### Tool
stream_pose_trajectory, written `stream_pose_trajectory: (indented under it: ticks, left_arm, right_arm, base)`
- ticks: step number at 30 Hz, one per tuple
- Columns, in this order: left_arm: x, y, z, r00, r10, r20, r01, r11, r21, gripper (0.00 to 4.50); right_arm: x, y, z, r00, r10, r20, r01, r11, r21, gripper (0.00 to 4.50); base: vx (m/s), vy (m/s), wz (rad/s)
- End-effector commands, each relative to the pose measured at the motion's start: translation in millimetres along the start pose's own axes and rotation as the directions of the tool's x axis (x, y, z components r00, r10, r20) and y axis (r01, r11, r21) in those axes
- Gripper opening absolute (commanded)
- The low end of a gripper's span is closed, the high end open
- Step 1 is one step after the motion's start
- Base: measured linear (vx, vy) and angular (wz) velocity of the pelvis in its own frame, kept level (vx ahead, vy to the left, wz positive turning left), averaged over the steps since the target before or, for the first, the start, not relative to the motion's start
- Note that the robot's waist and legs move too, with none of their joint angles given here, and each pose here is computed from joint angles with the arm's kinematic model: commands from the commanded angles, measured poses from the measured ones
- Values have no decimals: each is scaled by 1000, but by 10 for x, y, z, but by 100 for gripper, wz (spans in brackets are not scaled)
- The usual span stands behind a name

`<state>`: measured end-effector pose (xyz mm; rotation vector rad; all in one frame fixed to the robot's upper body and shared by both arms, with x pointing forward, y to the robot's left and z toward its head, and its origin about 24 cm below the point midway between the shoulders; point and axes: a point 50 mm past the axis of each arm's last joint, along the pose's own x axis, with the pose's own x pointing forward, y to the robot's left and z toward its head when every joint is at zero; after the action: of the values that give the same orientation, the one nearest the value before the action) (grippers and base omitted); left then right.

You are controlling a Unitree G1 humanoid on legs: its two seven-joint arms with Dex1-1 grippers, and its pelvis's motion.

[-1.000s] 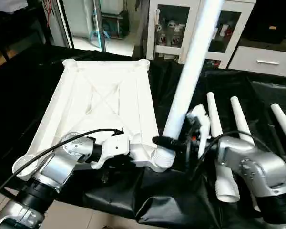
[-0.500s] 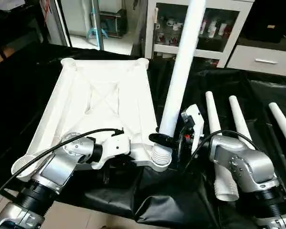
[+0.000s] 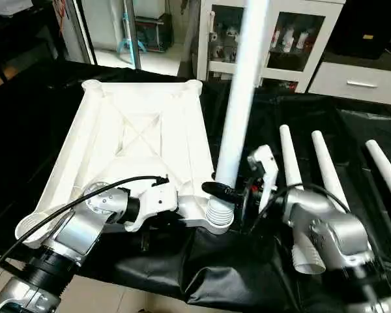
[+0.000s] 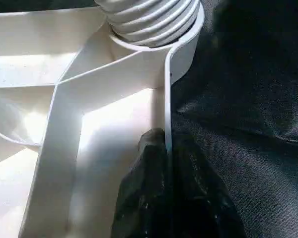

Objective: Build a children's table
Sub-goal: Insert table leg to table base

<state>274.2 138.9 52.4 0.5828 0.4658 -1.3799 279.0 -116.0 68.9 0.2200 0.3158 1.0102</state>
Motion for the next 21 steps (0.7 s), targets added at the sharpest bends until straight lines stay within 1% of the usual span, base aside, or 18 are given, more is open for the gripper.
stream_pose_trajectory:
  ticks: [1, 2, 3, 4, 5, 6, 8, 11, 15, 21]
  left_arm:
    - [101, -73, 82, 996, -28, 90, 28, 1000, 3, 0]
    - [97, -71, 75, 995, -16, 95, 17, 1000, -6, 0]
    - [97, -71, 75, 995, -16, 95, 17, 1000, -6, 0]
    - [91, -67, 68, 995, -4, 99, 5, 1000, -12, 0]
    - [89, -66, 65, 995, 0, 100, 2, 1000, -14, 0]
    - [84, -61, 56, 995, 10, 101, -9, 1000, -19, 0]
    - [82, -59, 54, 995, 14, 102, -12, 1000, -21, 0]
    - [69, -47, 43, 995, 27, 99, -25, 999, -23, 0]
    - [52, -23, 23, 995, 43, 89, -41, 999, -24, 0]
    - [37, 4, 2, 995, 61, 79, -59, 998, -26, 0]
  right_arm:
    - [-60, -83, -125, 995, -81, -51, 82, 996, 20, 187]
    - [-116, -97, -172, 992, -121, -18, 122, 992, 44, 187]
    - [-116, -97, -172, 992, -121, -18, 122, 992, 44, 186]
    - [-160, -93, -209, 989, -148, 11, 147, 987, 60, 186]
    - [-177, -86, -221, 988, -155, 22, 153, 986, 66, 186]
    - [-212, -60, -253, 985, -167, 37, 165, 985, 60, 186]
    - [-223, -51, -263, 985, -170, 42, 168, 984, 58, 186]
    - [-261, 3, -301, 983, -181, 34, 181, 983, 2, 186]
    - [-308, 77, -319, 982, -186, 25, 188, 980, -67, 186]
    - [-370, 161, -330, 983, -181, 1, 179, 973, -145, 186]
  base:
    - [0, 0, 0]
    - [0, 0, 0]
    - [0, 0, 0]
    - [0, 0, 0]
    - [0, 0, 0]
    - [0, 0, 0]
    - [0, 0, 0]
    - [0, 0, 0]
    - [0, 0, 0]
    - [0, 0, 0]
